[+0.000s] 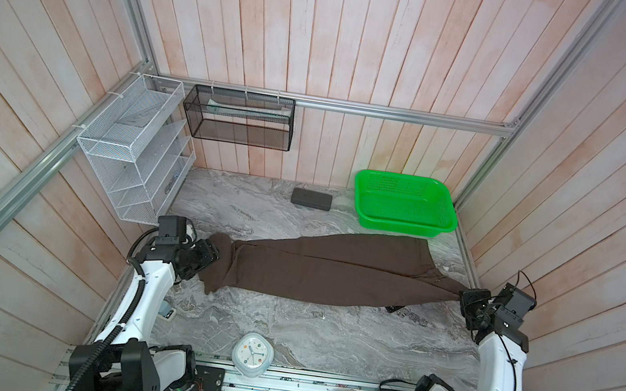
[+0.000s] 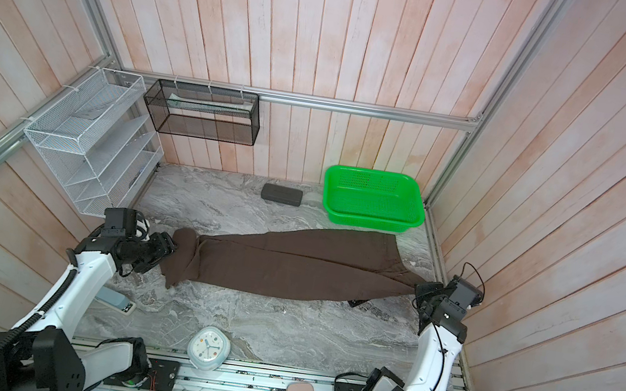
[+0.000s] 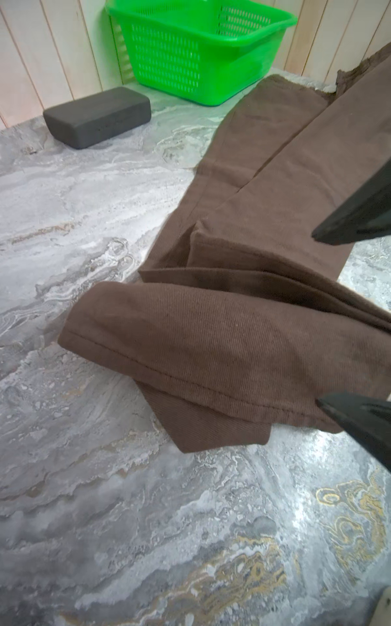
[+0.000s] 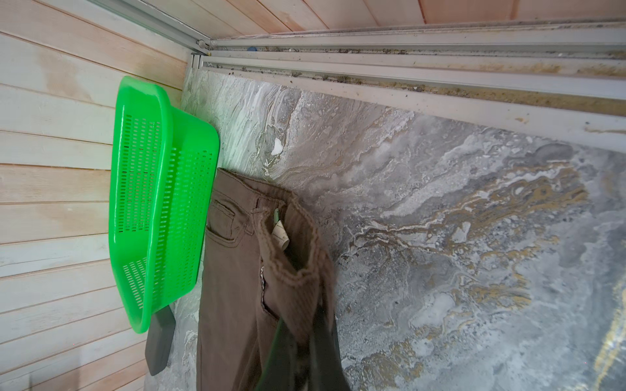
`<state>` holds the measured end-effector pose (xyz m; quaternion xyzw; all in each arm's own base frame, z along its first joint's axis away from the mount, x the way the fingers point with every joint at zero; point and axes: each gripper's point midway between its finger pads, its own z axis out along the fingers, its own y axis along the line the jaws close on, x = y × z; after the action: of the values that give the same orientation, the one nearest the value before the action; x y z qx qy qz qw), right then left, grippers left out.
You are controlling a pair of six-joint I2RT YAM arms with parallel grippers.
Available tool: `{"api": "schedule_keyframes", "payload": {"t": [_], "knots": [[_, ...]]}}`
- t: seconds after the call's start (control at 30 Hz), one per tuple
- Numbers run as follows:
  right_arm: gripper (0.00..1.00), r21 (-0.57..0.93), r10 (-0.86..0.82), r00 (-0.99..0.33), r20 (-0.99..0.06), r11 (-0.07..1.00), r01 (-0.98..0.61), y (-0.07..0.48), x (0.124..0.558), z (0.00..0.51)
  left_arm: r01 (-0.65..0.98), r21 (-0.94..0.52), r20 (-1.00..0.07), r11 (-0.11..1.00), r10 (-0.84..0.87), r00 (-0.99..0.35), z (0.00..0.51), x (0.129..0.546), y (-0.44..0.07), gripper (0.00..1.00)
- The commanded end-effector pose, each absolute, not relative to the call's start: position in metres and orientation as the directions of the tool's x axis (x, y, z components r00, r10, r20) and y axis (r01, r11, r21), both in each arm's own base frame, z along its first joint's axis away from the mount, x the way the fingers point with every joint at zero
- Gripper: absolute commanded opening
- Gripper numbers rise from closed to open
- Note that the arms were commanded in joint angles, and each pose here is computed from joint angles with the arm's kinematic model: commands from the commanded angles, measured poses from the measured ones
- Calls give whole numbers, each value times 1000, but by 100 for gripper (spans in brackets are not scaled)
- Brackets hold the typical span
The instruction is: Fold and stack the trousers
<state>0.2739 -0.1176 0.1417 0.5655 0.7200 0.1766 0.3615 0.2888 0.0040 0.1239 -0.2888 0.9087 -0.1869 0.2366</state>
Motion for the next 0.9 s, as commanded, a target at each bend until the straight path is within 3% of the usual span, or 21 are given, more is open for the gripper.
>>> {"api": "schedule_keyframes", "payload": {"t": [0.0,0.33,0.43,0.53,0.63,0.7,0.87], "knots": [[0,678,931,-68,-359,311,666,-127,279,156,-444,-447,-321,776,-603,-730,109,285,5,72],[0,697,938,-65,-342,299,652,-123,279,155,-449,-416,-245,791,-573,-782,71,281,-12,70],[0,703,939,-62,-339,297,646,-123,280,157,-463,-406,-254,788,-584,-771,68,283,-9,50],[0,710,941,-61,-334,294,640,-122,281,159,-476,-391,-285,788,-595,-751,74,285,-3,21],[0,714,940,-59,-337,296,635,-122,282,163,-479,-383,-325,790,-601,-730,90,288,3,6],[0,717,939,-55,-339,296,631,-123,282,166,-479,-369,-381,797,-599,-704,110,293,10,0],[0,721,938,-27,-346,285,631,-128,281,172,-471,-319,-566,823,-564,-601,191,310,39,0]]}}
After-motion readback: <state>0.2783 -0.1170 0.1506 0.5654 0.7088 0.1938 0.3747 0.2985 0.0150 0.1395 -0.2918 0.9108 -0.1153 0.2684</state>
